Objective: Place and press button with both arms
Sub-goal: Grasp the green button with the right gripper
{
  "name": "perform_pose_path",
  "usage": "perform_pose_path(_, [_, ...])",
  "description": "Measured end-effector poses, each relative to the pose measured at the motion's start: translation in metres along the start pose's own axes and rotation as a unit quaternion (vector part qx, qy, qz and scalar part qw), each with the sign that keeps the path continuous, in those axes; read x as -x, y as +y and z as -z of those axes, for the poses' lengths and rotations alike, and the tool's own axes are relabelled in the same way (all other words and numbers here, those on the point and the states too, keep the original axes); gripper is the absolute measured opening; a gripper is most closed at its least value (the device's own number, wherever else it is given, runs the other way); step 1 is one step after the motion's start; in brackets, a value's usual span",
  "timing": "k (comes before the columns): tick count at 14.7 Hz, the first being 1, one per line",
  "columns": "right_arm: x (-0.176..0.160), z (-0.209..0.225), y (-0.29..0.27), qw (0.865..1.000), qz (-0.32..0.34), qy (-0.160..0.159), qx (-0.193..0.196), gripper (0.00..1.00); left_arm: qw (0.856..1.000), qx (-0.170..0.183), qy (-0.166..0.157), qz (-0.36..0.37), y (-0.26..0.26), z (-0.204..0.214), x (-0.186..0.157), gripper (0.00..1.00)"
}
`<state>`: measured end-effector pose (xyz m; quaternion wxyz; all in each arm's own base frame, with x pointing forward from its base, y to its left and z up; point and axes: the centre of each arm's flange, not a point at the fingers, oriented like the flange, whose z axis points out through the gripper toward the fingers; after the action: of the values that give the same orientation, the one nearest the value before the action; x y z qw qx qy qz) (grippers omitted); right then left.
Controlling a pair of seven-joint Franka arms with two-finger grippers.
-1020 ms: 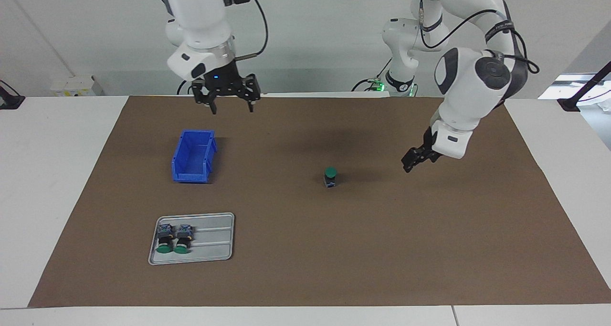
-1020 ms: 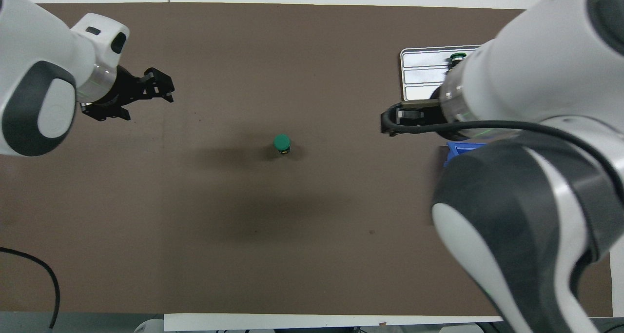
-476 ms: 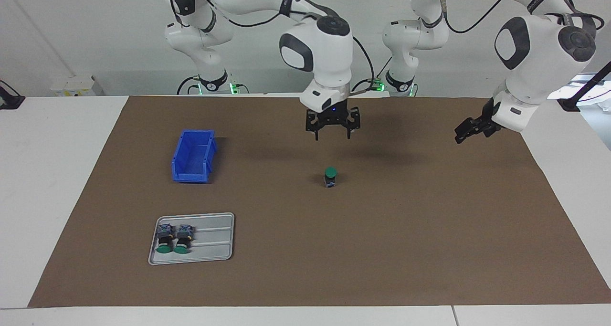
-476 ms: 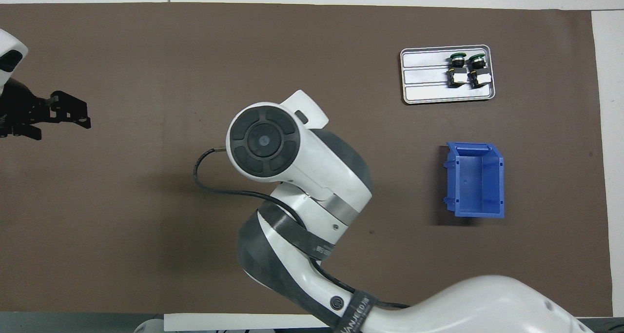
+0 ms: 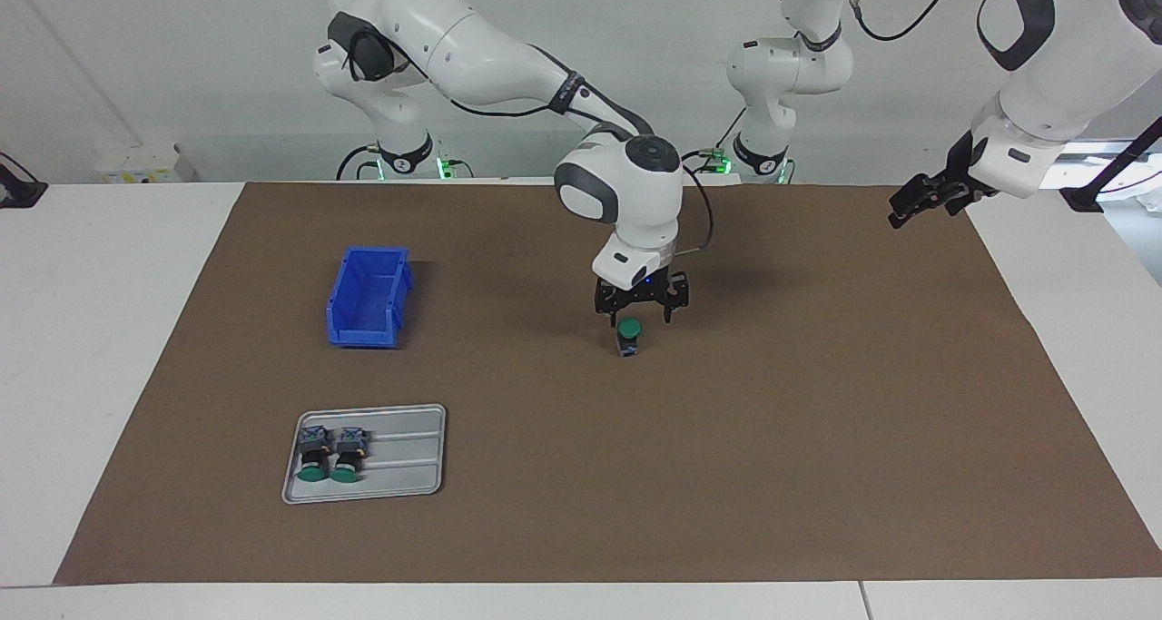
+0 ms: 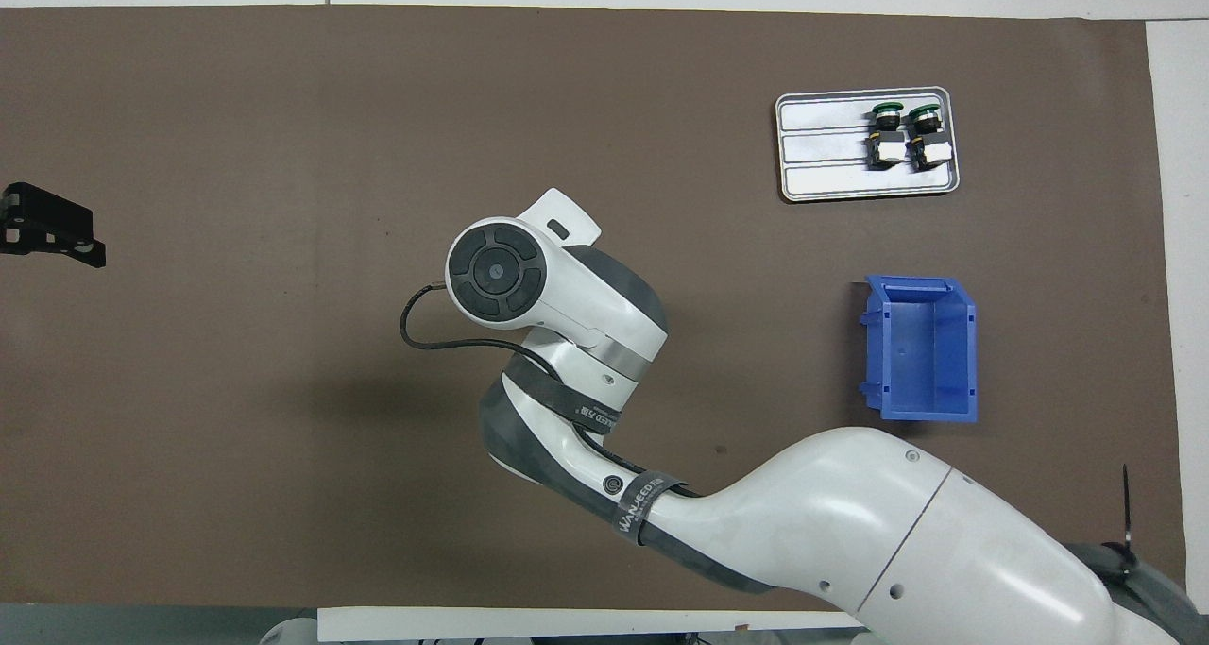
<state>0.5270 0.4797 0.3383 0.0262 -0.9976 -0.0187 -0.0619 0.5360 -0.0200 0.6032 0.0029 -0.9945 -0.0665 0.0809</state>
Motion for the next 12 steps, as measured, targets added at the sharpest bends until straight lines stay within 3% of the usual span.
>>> perform_pose_path(3, [0.008, -0.017, 0.004, 1.0, 0.004, -0.009, 0.004, 0.96, 1.0, 0.001, -0.003, 0.009, -0.011, -0.002, -0.003, 1.0])
perform_pose_path(5, [0.014, -0.023, 0.004, 1.0, 0.01, -0.014, 0.007, 0.85, 1.0, 0.0, -0.006, 0.008, -0.01, -0.003, -0.003, 1.0])
perform_pose_path(6, [0.017, -0.026, 0.004, 1.0, 0.014, -0.016, 0.008, 0.85, 1.0, 0.0, -0.006, 0.007, -0.008, -0.004, -0.003, 1.0])
perform_pose_path(8, [0.017, -0.027, 0.004, 0.999, 0.028, -0.016, 0.006, 0.69, 1.0, 0.0, -0.006, 0.005, -0.006, -0.004, -0.003, 1.0])
perform_pose_path(9, [0.015, -0.027, 0.006, 0.999, 0.034, -0.014, 0.004, 0.69, 1.0, 0.0, -0.006, 0.005, -0.006, -0.004, -0.003, 1.0])
perform_pose_path(10, [0.013, -0.028, 0.009, 0.999, 0.038, -0.014, 0.004, 0.63, 1.0, 0.0, -0.006, 0.005, -0.006, -0.004, -0.003, 1.0])
perform_pose_path(12, [0.008, -0.028, 0.016, 0.999, 0.043, -0.015, 0.007, 0.4, 1.0, 0.0, -0.006, 0.005, -0.006, -0.004, -0.003, 1.0])
